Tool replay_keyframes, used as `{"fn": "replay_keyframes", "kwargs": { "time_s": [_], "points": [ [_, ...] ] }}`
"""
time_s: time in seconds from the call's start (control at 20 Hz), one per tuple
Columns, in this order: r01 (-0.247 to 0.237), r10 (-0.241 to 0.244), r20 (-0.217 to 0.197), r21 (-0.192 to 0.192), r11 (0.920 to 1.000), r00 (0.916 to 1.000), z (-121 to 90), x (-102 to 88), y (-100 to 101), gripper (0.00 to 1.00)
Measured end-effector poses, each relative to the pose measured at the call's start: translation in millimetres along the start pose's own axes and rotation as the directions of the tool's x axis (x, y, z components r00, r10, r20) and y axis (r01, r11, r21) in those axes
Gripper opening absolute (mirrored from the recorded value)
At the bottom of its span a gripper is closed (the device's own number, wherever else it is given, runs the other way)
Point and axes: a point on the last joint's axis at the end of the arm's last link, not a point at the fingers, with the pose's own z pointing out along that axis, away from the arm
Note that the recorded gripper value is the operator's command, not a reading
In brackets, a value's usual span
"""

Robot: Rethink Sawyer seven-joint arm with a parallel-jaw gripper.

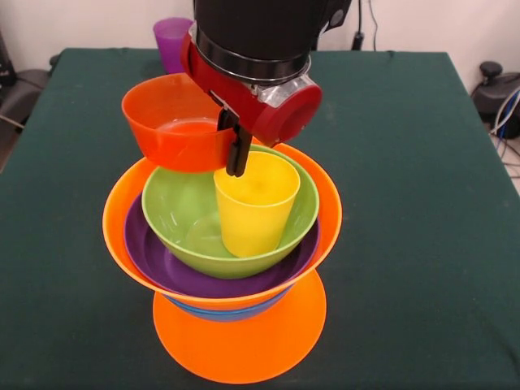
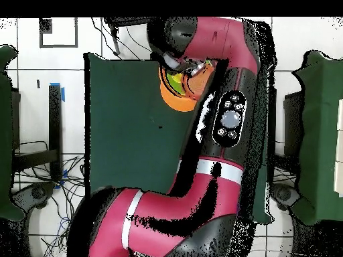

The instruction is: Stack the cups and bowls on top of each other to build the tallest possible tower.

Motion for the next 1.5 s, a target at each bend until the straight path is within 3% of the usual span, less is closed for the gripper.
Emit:
{"fn": "replay_keyframes", "kwargs": {
  "time_s": [0.35,0.85,1.5],
  "points": [
    [0.008,-0.007,-0.021,0.018,0.9998,0.9998,-14.9,5.9,9.3,0.0],
    [0.022,-0.022,-0.001,0.003,0.9997,0.9998,-28.4,11.1,27.7,0.0],
    [0.034,-0.034,0.005,-0.006,0.9994,0.9994,-8.5,12.9,44.8,0.0]
  ]
}}
